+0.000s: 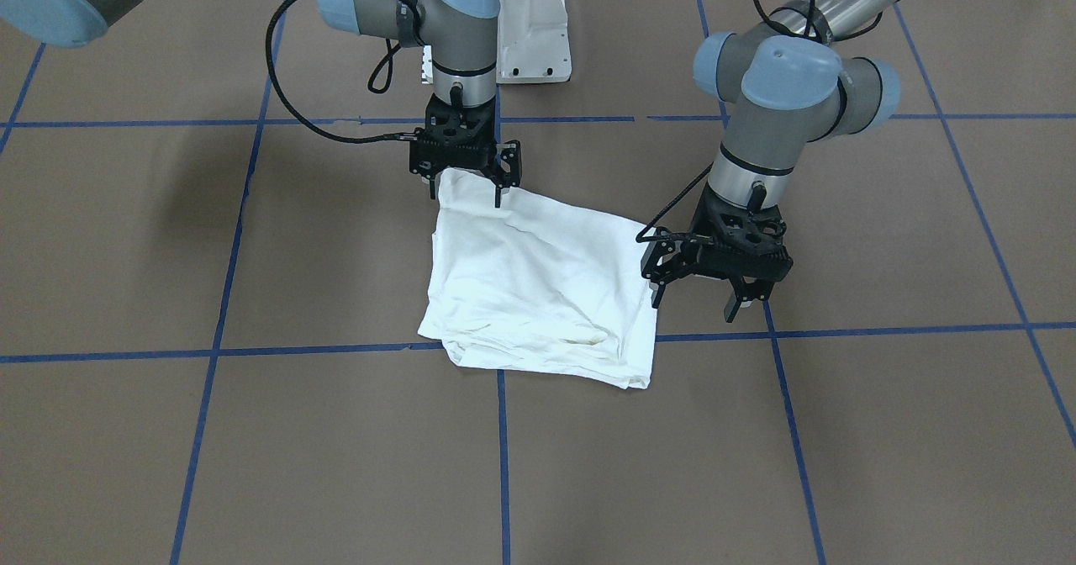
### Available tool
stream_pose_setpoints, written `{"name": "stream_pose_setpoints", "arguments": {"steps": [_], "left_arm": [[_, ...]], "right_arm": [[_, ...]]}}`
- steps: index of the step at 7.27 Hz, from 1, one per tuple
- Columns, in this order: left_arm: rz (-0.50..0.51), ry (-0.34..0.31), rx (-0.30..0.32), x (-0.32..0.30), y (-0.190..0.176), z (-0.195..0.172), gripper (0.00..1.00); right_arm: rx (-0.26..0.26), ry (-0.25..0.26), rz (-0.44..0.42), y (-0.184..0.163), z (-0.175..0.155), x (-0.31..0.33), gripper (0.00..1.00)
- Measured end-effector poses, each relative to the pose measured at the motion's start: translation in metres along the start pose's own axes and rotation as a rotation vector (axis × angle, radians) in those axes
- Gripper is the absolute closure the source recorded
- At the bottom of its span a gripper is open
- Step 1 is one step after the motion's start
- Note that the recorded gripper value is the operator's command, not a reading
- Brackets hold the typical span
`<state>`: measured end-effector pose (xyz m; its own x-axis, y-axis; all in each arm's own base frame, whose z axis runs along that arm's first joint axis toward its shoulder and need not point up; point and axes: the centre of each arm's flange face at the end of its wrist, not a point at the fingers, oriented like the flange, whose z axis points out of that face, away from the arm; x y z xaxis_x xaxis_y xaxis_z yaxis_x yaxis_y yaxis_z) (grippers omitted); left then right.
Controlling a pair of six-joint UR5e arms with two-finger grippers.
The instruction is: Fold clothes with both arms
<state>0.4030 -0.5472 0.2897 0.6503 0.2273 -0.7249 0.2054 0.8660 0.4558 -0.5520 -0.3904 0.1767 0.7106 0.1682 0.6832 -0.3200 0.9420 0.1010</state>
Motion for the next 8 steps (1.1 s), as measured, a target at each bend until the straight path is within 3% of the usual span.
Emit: {"name": "stream_pose_setpoints", "arguments": {"steps": [3,6,8], "left_arm": [[0.125,0.003,-0.025,-0.056,0.008,-0.035,0.0],[0.363,-0.021,-0.113,-0.237,0.017,-0.107,0.0],[0.446,-0.076,-0.181,-0.375,0.037,-0.173,0.0]], "right_arm": [[-0.074,0.016,-0.127,-0.136,-0.043,0.097,0.0],[-0.151,0.046,-0.329,-0.226,-0.055,0.288,0.0],[-0.221,0.051,-0.428,-0.252,-0.063,0.445,0.0]]}}
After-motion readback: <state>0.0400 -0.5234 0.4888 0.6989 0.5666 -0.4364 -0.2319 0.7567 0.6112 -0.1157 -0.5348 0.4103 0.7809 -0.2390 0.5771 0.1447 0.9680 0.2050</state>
